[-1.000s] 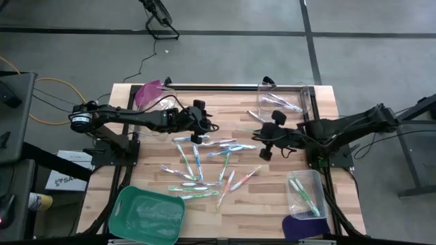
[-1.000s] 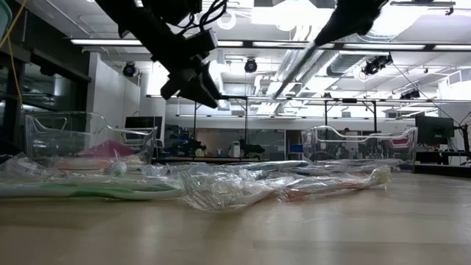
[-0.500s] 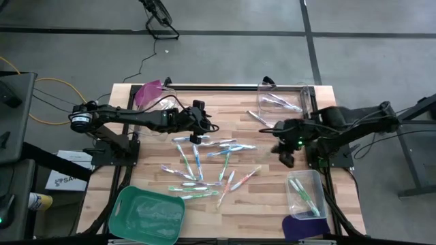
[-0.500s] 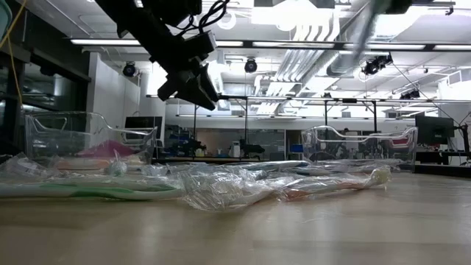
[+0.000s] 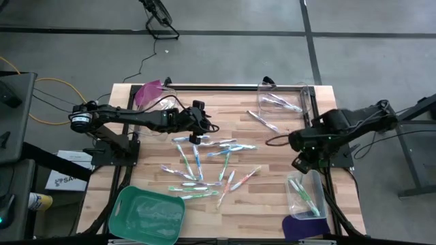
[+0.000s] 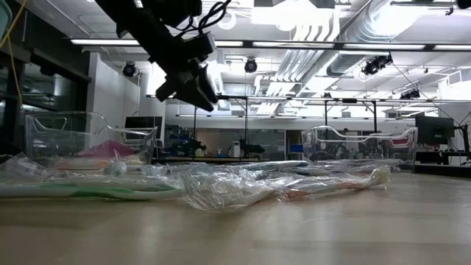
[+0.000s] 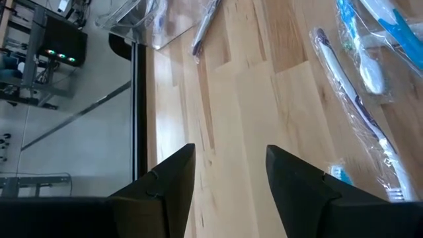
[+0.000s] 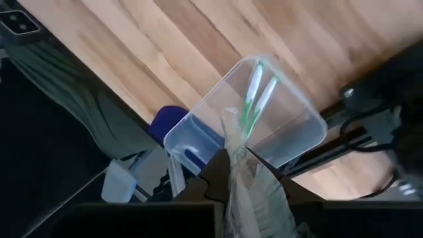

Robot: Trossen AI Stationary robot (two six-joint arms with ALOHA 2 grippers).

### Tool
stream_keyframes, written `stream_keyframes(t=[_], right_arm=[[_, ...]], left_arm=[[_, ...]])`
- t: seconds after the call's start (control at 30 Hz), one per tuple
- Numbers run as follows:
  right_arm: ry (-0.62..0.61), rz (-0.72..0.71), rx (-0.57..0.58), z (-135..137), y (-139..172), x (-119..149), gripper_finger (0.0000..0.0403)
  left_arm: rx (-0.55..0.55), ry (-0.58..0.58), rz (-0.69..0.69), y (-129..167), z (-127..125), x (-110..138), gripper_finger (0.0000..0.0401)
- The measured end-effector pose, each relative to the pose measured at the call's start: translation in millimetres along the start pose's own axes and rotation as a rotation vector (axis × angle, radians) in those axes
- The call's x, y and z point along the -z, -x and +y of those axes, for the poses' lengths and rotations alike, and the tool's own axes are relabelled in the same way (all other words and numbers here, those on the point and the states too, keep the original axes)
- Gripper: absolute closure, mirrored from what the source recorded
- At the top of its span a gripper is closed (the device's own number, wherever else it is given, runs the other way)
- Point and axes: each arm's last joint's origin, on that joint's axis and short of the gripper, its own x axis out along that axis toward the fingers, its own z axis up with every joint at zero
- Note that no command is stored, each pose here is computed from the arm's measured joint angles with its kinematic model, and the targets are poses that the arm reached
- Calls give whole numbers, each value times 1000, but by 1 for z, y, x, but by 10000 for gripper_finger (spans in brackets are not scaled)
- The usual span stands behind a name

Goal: Pick & Place Toothbrushes
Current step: Put the green toothbrush into the white bin

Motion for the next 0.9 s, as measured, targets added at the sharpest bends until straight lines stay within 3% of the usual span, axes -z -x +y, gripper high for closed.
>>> stream_keyframes(t=[0.3,0.53,0.9], right_arm=[[-60,31,111,19,-21,21,388],[-101,230,204,40,-47,35,388],[-54,352,231,56,-69,16,388]], left_arm=[[11,-5,11,0,-1,1,224],[11,-1,11,0,-1,1,224],[18,1,16,0,-2,2,224]])
